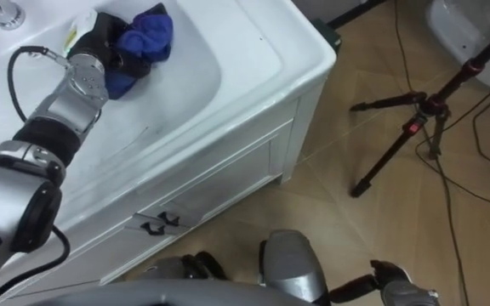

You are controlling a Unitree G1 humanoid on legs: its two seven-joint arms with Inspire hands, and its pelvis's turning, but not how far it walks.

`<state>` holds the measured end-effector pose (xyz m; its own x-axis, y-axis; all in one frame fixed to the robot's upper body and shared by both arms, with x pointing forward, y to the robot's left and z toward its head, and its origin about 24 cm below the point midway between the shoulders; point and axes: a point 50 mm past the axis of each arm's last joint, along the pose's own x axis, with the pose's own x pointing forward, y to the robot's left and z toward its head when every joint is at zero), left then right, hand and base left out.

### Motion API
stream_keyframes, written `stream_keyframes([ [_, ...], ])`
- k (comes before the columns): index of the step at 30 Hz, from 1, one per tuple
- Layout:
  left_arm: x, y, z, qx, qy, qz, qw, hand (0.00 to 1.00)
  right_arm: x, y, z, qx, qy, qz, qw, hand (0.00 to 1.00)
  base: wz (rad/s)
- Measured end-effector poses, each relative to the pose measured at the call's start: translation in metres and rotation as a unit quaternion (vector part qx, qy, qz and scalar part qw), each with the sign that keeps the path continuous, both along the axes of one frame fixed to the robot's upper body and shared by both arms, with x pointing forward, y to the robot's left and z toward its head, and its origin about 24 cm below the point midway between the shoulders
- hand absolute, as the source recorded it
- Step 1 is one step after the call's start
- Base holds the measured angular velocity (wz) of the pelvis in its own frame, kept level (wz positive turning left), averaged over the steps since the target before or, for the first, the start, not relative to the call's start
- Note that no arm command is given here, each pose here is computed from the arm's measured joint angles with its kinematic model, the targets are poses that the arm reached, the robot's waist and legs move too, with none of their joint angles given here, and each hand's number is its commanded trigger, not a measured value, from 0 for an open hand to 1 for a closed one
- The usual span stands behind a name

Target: Wipe basin

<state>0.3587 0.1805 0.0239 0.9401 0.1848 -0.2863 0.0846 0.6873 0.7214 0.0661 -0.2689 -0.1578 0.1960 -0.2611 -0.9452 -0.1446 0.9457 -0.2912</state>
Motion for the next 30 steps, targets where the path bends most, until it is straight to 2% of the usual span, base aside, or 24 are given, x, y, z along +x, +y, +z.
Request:
stream_keyframes([
  [8, 0.002, -0.013, 0.004, 0.002, -0.007, -0.045, 0.999, 1.0, 0.0, 0.001, 0.0, 0.011, 0.003, 0.004, 1.0, 0.0, 0.08],
  [14, -0.002, -0.02, -0.002, 0.017, 0.009, -0.09, 0.996, 1.0, -0.001, 0.001, 0.0, 0.017, 0.009, 0.005, 1.0, 0.0, 0.04],
  [21, -0.032, -0.018, -0.029, 0.033, 0.015, -0.135, 0.99, 1.0, 0.002, -0.001, 0.001, 0.014, 0.009, 0.026, 1.0, 0.0, 0.0],
  [27, -0.075, -0.011, -0.067, 0.064, 0.062, -0.159, 0.983, 1.0, -0.005, -0.002, 0.0, 0.012, 0.016, 0.018, 1.0, 0.0, -0.02],
  [30, -0.087, -0.01, -0.072, 0.088, 0.067, -0.179, 0.978, 1.0, -0.002, -0.006, 0.002, 0.001, 0.004, 0.002, 1.0, 0.0, 0.05],
])
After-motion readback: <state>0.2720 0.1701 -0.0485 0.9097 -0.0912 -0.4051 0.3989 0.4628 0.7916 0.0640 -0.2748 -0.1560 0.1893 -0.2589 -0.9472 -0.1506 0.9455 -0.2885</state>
